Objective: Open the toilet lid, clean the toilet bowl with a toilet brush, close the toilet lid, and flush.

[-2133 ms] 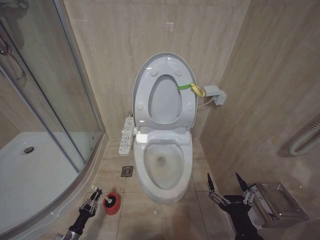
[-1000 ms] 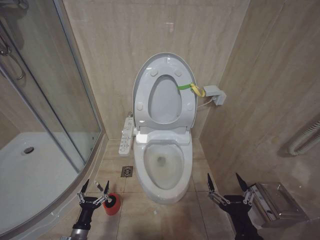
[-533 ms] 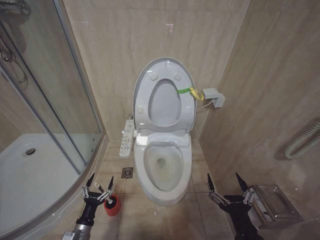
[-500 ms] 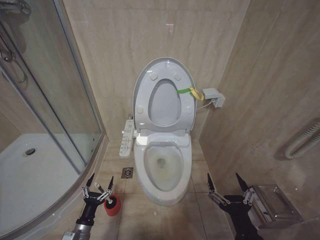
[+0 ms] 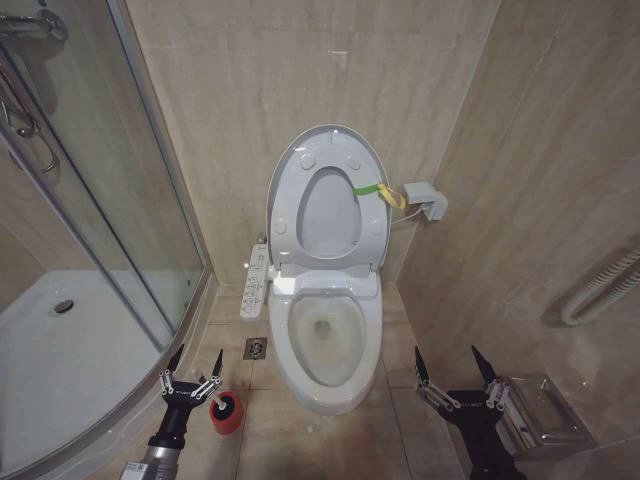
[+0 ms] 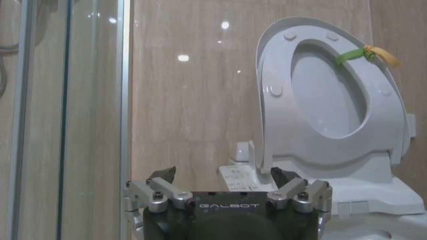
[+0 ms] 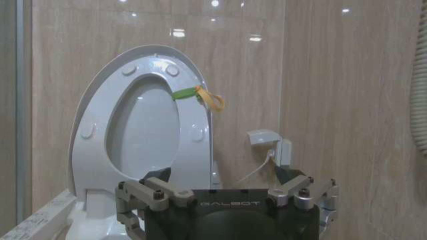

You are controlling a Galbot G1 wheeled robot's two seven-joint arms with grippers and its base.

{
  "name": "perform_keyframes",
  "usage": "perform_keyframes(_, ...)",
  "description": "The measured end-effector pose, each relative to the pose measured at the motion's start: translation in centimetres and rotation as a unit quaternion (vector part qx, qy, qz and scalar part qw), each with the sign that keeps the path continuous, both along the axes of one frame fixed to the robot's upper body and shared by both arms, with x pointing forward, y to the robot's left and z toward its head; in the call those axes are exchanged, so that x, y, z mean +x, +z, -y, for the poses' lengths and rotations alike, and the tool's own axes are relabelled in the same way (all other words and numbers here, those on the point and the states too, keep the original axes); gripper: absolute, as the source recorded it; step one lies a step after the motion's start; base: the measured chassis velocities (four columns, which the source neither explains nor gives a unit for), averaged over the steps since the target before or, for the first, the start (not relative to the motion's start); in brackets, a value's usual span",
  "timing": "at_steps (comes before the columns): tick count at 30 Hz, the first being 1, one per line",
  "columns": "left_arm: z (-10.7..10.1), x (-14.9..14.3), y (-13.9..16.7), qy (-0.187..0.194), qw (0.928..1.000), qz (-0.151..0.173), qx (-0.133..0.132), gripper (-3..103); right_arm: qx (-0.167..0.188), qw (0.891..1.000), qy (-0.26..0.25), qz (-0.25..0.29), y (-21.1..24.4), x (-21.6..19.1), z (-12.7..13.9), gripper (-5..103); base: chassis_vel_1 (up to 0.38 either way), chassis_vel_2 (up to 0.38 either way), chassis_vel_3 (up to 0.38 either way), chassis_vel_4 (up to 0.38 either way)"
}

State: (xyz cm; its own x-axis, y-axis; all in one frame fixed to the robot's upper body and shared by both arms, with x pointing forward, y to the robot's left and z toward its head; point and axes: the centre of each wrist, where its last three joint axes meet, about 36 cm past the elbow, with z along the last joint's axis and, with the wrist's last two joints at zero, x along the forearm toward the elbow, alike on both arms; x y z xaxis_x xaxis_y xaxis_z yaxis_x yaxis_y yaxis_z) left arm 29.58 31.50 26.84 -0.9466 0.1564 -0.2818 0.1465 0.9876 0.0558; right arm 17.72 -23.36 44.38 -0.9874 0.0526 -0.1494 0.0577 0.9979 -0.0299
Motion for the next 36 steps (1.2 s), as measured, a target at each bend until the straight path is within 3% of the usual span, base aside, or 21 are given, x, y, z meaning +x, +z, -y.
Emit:
perform_keyframes(23,0.1,-0.3,0.5,-0.001,1.0000,0.003,0.002,98,0.000,1.000,0.000,0.000,0.0,0.0,0.0,100,0.000,0.000,0.000,0.000)
perform_keyframes(36,1.5,-1.0,2.6,0.045,0.9986,-0.007,-0.027,98,0.000,1.000,0.000,0.000,0.0,0.0,0.0,100,0.000,0.000,0.000,0.000)
